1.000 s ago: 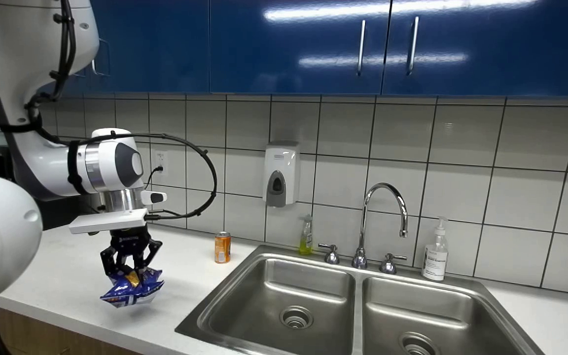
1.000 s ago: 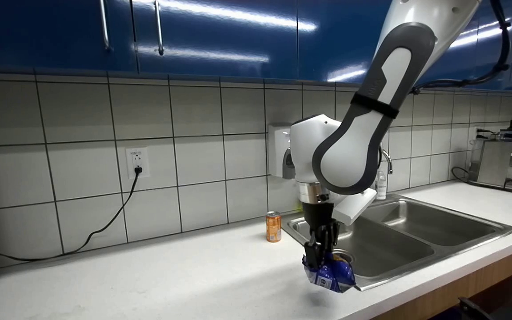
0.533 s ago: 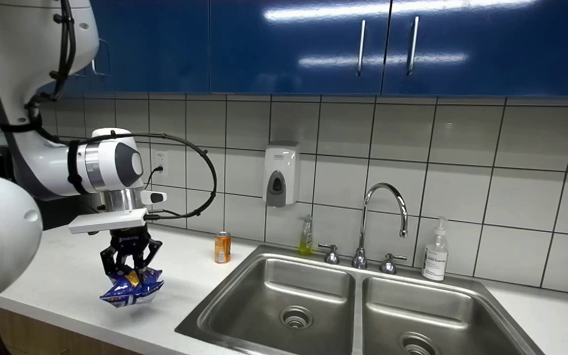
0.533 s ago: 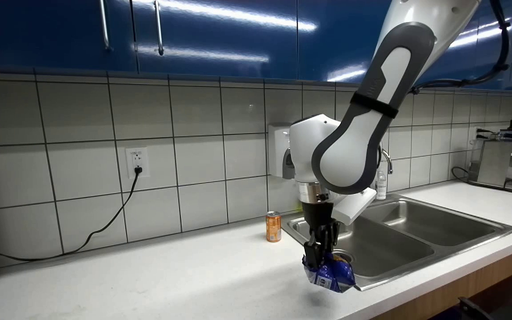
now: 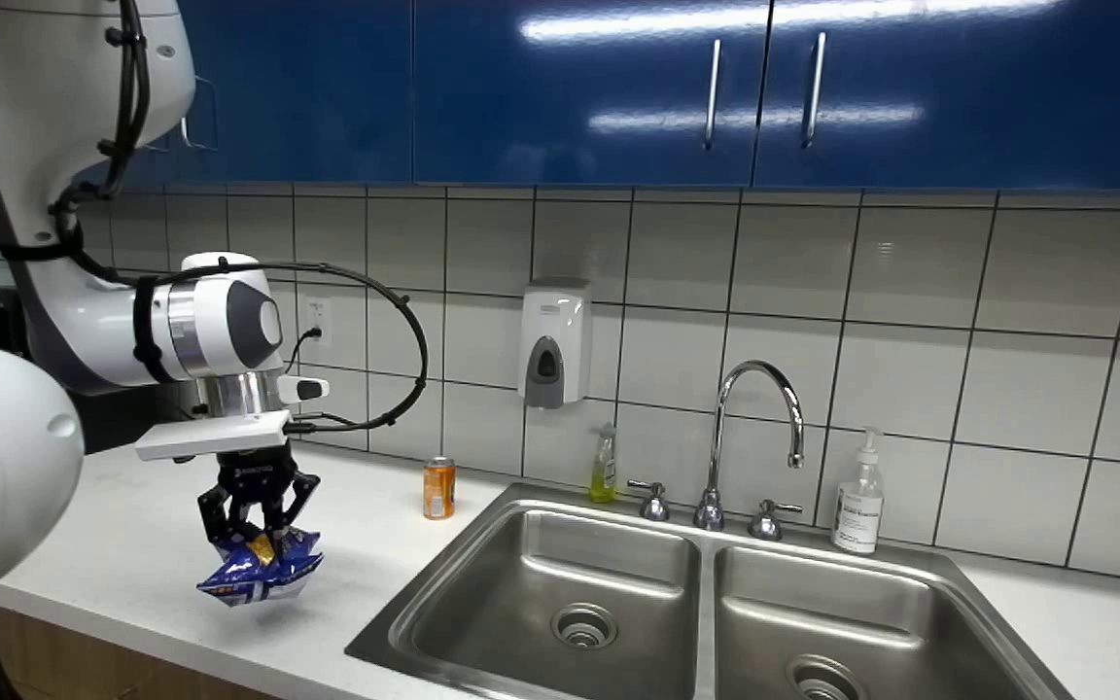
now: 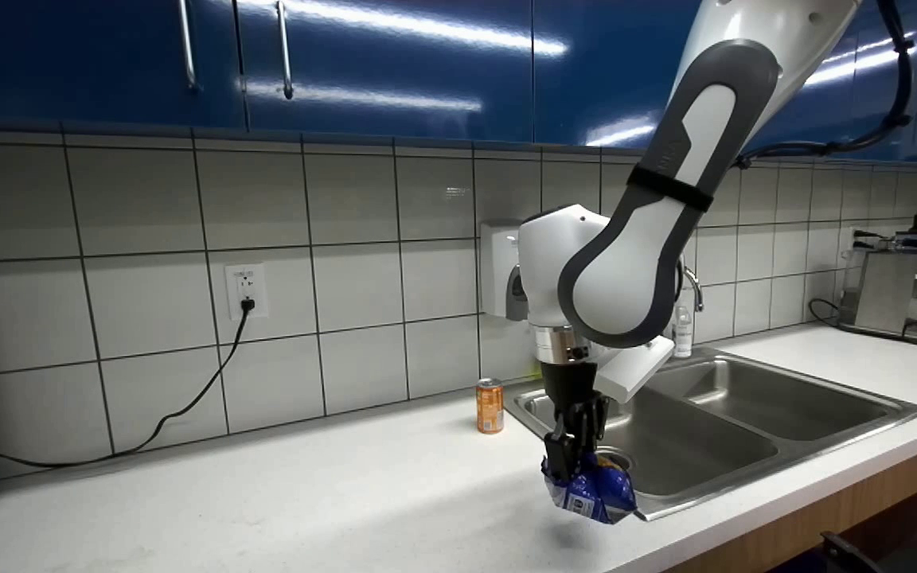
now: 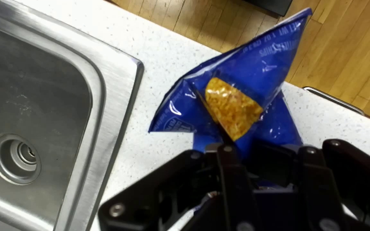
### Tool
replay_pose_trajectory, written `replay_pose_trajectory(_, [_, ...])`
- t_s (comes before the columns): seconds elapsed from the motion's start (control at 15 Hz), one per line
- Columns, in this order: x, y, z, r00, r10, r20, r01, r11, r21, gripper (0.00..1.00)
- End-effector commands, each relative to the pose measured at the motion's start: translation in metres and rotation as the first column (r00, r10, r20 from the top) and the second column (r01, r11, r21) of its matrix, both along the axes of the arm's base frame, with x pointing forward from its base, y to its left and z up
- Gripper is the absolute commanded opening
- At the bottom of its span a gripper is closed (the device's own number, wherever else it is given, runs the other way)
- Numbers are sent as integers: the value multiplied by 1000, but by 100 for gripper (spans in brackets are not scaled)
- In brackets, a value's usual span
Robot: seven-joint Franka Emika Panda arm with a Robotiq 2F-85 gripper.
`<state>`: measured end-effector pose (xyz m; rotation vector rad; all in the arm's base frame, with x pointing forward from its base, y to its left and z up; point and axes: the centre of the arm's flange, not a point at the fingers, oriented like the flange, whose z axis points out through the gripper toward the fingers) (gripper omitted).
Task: Remove the blue Doritos from the sink and put it on the counter
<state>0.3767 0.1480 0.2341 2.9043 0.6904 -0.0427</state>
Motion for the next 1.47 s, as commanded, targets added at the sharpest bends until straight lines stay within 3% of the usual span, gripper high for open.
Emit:
replay_pose_trajectory(0.0, [5, 5, -5, 1000, -1, 3, 1, 1000, 4, 1])
replay_pose_trajectory(0.87, [50, 45, -36, 1000, -6, 12, 6, 1000, 5, 1])
replay_pose_trajectory(1.4, [62, 57, -62, 1000, -10, -1, 10, 1000, -14, 1])
